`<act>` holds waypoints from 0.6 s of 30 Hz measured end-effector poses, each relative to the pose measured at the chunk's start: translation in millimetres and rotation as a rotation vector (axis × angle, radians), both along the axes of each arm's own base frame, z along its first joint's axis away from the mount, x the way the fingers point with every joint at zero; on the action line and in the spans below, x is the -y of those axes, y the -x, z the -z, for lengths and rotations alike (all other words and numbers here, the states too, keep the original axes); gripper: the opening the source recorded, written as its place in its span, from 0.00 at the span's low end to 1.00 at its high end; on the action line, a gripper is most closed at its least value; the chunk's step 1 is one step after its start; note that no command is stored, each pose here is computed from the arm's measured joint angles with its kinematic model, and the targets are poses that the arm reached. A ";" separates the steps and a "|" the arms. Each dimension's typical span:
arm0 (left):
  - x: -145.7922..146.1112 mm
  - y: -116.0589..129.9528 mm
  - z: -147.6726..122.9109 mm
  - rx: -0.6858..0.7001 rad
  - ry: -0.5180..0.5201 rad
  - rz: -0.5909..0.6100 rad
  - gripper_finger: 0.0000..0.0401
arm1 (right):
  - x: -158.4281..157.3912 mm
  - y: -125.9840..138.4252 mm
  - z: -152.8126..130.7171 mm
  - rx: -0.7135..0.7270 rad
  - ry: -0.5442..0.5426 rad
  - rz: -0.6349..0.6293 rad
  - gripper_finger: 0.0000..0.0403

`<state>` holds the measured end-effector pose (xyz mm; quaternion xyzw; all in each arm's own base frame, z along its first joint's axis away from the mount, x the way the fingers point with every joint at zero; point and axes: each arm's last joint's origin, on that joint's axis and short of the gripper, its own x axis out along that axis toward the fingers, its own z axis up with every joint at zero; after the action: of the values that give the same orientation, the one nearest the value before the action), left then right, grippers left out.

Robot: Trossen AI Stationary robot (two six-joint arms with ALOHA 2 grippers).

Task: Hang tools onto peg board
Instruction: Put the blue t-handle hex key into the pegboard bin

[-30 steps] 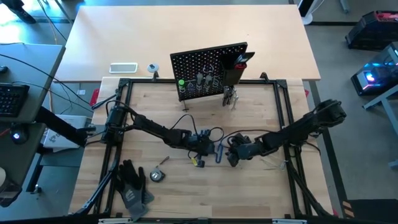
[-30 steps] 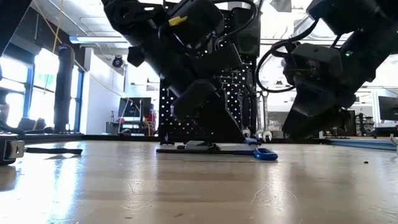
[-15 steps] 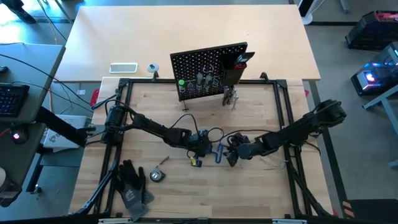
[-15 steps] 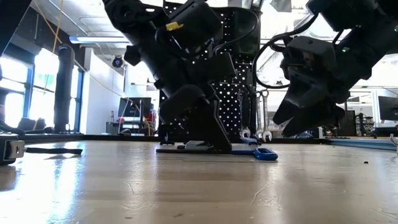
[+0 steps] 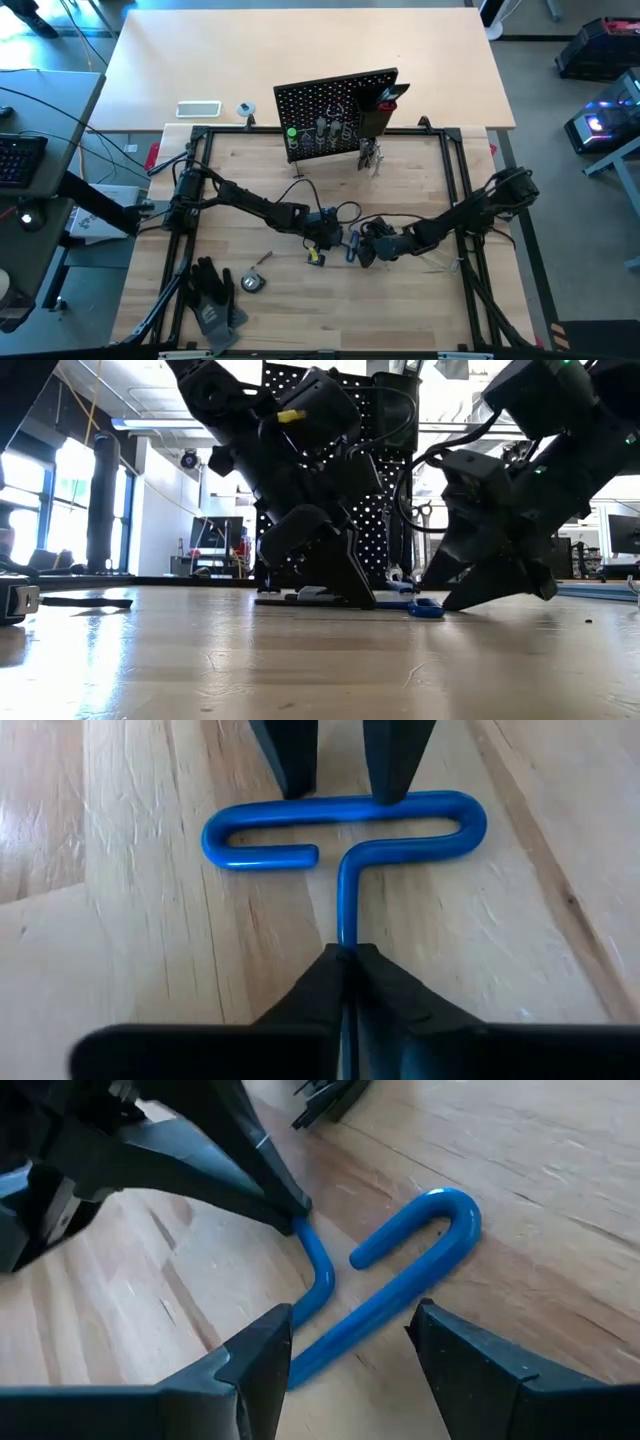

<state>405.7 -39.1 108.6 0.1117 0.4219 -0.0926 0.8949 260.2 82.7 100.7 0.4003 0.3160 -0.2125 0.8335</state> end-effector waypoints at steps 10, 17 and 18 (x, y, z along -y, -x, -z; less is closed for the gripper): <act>4.6 -1.6 7.7 0.012 -0.066 0.012 0.00 | 0.2 0.8 3.7 -0.017 -0.023 0.031 0.52; 5.3 -1.4 -1.9 0.043 -0.074 0.024 0.00 | -8.9 5.6 5.2 -0.030 -0.031 0.041 0.52; 5.3 -1.3 -3.5 0.047 -0.075 0.026 0.00 | -10.3 6.5 5.5 -0.031 -0.034 0.045 0.52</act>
<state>407.0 -44.3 112.1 0.1531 0.4026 -0.0858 0.8984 253.6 93.0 95.2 0.4179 0.3234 -0.2320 0.8167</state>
